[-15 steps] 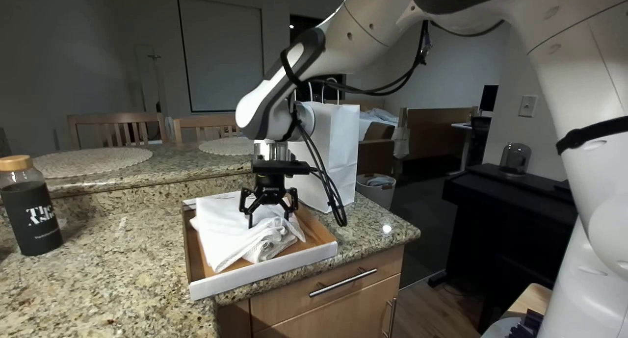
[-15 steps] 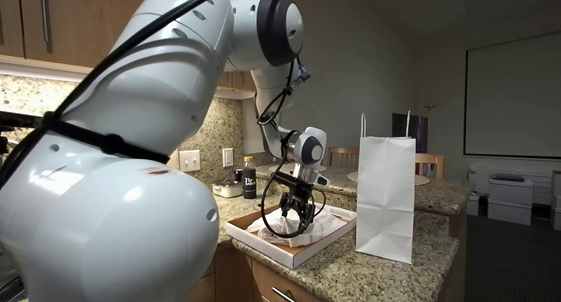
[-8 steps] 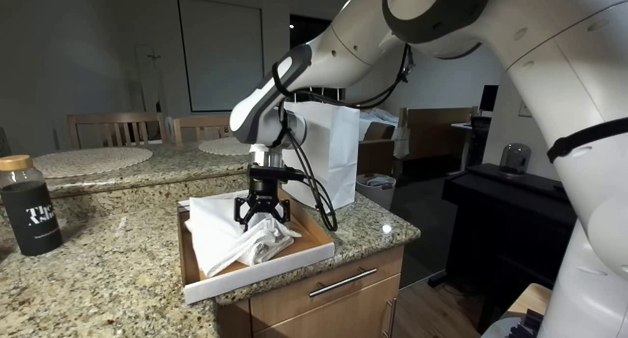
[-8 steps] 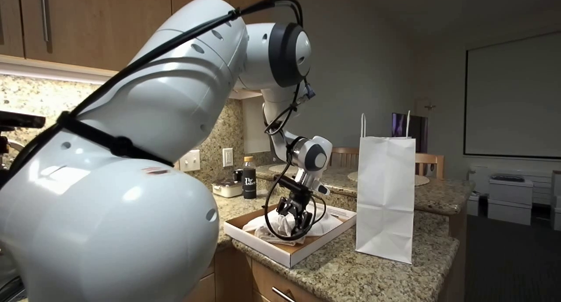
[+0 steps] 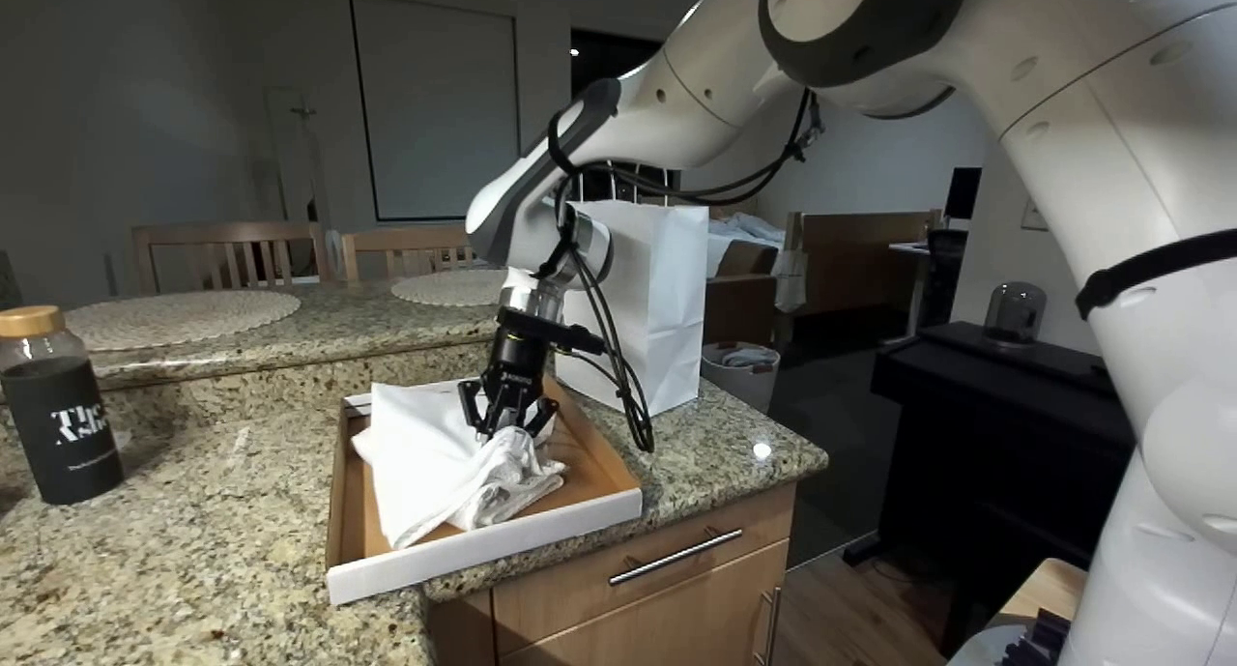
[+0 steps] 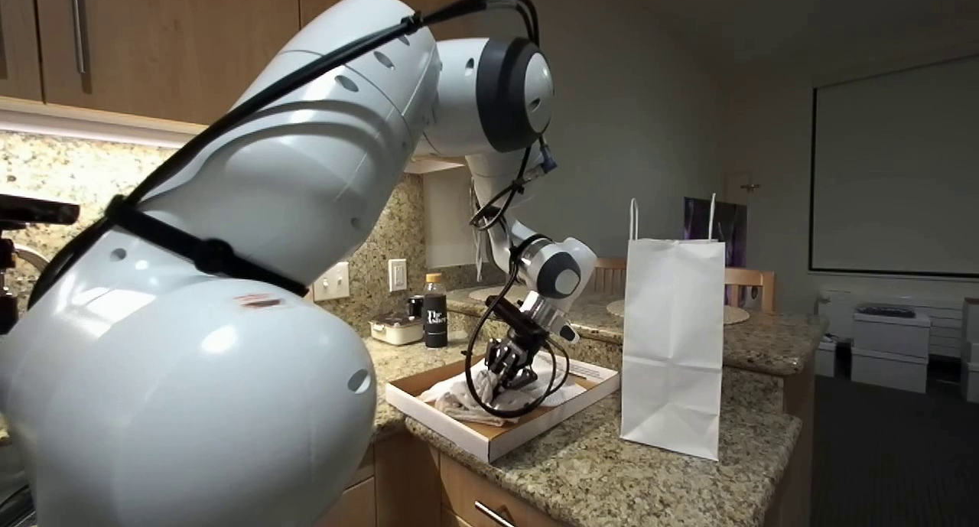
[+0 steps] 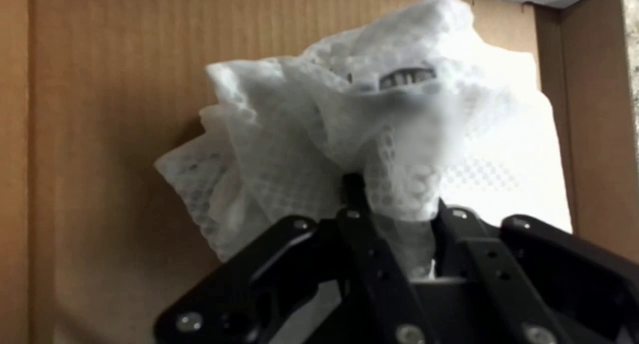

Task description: Put the towel in the bag

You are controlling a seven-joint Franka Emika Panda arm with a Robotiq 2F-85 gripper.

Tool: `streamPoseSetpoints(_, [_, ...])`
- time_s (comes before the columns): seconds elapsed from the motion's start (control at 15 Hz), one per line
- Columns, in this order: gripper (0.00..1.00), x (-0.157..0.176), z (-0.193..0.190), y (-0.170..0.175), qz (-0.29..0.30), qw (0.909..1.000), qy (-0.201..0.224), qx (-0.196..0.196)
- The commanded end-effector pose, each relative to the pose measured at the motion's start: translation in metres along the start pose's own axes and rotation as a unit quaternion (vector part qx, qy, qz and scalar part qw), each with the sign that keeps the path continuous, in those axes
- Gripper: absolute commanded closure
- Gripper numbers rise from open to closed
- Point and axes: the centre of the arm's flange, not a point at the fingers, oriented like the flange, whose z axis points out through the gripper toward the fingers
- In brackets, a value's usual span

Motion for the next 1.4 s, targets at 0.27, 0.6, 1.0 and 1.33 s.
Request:
streamPoseSetpoints(0.27, [0.91,-0.037,-0.030,-0.007,-0.079,0.9953,0.000,0.056])
streamPoseSetpoints(0.6, [0.91,-0.082,-0.073,-0.032,-0.107,0.9925,0.046,0.037])
streamPoseSetpoints(1.0, [0.92,-0.151,-0.140,-0.067,-0.138,0.9843,0.109,0.011])
streamPoseSetpoints(1.33, [0.92,-0.214,-0.204,-0.099,-0.159,0.9727,0.164,-0.040])
